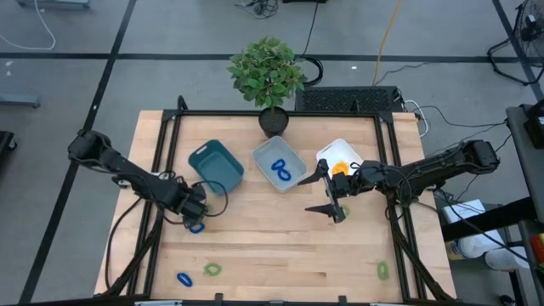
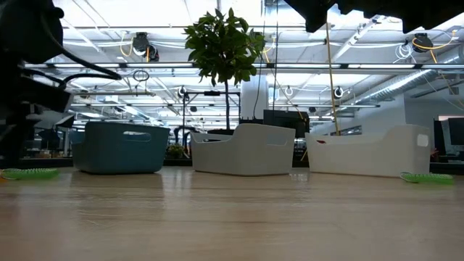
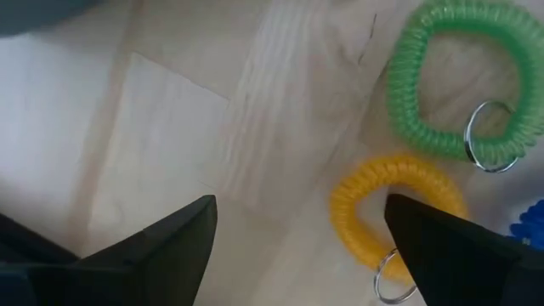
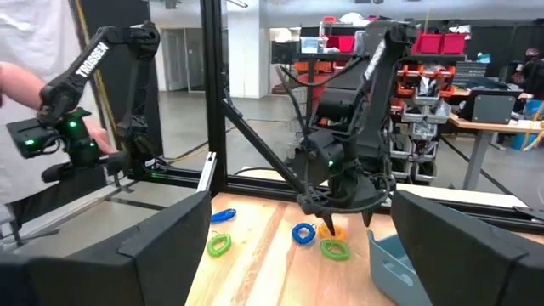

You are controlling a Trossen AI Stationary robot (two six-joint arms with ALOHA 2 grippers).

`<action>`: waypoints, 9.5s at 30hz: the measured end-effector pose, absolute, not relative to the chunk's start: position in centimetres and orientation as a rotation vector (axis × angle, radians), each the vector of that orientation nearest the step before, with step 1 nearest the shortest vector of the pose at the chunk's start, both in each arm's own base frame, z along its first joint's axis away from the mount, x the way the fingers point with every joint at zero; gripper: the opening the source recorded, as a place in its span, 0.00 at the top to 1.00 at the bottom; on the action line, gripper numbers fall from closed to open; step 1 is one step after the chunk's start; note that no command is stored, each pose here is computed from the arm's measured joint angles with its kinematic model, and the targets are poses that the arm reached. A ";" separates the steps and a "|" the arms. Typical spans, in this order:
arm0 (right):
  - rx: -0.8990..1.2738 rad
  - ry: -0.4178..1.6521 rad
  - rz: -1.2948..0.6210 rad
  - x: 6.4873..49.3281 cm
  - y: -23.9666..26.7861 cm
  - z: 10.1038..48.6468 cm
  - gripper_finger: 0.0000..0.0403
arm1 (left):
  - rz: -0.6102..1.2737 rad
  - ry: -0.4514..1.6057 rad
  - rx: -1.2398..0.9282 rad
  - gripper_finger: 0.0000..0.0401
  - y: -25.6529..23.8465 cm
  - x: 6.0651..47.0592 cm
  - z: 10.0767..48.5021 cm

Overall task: Sort spring keychains
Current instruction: Put the yellow spring keychain into the white bin

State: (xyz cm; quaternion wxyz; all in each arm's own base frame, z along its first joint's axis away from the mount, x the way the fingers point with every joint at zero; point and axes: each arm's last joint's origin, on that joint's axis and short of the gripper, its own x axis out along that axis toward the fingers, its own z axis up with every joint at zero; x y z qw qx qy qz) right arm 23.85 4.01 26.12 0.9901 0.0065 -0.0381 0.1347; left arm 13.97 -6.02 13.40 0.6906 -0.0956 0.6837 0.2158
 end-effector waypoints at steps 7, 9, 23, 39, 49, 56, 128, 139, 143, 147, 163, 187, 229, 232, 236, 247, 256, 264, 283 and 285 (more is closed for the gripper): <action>0.015 -0.104 0.357 23.7 4.6 26.4 0.13 | 0.439 1.531 -0.233 0.21 -6.0 14.1 13.1; -0.016 -0.116 0.371 23.6 4.9 26.5 0.13 | 0.397 1.548 -0.243 0.28 -5.8 14.3 13.0; -0.113 -0.188 0.443 23.0 6.9 26.9 0.13 | 0.261 1.564 -0.309 0.80 -4.8 15.2 12.9; -0.097 -0.206 0.441 23.0 6.9 27.1 0.13 | 0.294 1.508 -0.328 0.98 -5.2 16.6 14.5; -0.081 -0.205 0.440 23.0 6.9 27.2 0.13 | 0.204 1.440 -0.289 0.99 -6.0 18.4 17.5; -0.081 -0.204 0.441 23.0 6.9 27.1 0.13 | 0.136 1.385 -0.267 0.99 -6.8 19.3 19.3; -0.473 -0.073 -0.087 31.4 8.1 29.1 0.21 | 0.335 -0.185 -0.163 0.99 -3.2 28.2 33.3; -0.546 -0.180 -0.263 31.0 7.6 30.8 0.22 | 0.432 -0.218 -0.229 0.99 -3.4 28.2 33.3; -0.556 -0.198 -0.280 31.0 7.3 31.0 0.22 | 0.444 -0.276 -0.246 0.99 -3.5 28.8 33.2; -0.579 -0.192 -0.289 31.1 7.1 31.0 0.22 | 0.450 -0.277 -0.241 0.99 -3.6 29.6 32.5; -0.657 -0.174 -0.323 31.2 6.5 31.0 0.29 | 0.339 -0.349 -0.306 0.99 -4.3 30.8 31.8; -0.636 -0.155 -0.307 31.3 6.4 30.7 0.97 | 0.222 -0.315 -0.282 0.97 -5.2 31.5 31.8; 0.045 0.578 -0.501 21.1 1.6 38.8 1.00 | 0.139 0.595 -0.026 0.27 -4.3 24.9 28.1; 0.167 0.704 -0.521 21.0 0.2 38.4 1.00 | 0.131 0.645 -0.031 0.27 -4.2 24.6 27.7; 0.316 0.853 -0.596 20.6 -1.8 37.2 1.00 | 0.132 0.687 -0.048 0.27 -4.2 24.4 27.4; 0.430 1.064 -0.685 20.0 -6.0 32.0 1.00 | 0.092 0.713 -0.086 0.27 -4.4 24.3 27.2; 0.517 1.118 -0.673 19.3 -8.6 26.5 1.00 | 0.070 0.718 -0.095 0.27 -4.4 24.3 27.2; 0.621 1.126 -0.645 18.5 -10.2 21.8 1.00 | 0.070 0.718 -0.098 0.27 -4.4 24.3 27.2; 0.585 1.243 -0.594 19.1 -10.7 17.5 0.79 | 0.061 0.756 -0.134 0.27 -4.5 24.1 27.0; 0.576 1.227 -0.597 19.0 -10.7 17.8 0.72 | 0.061 0.755 -0.134 0.27 -4.5 24.1 27.0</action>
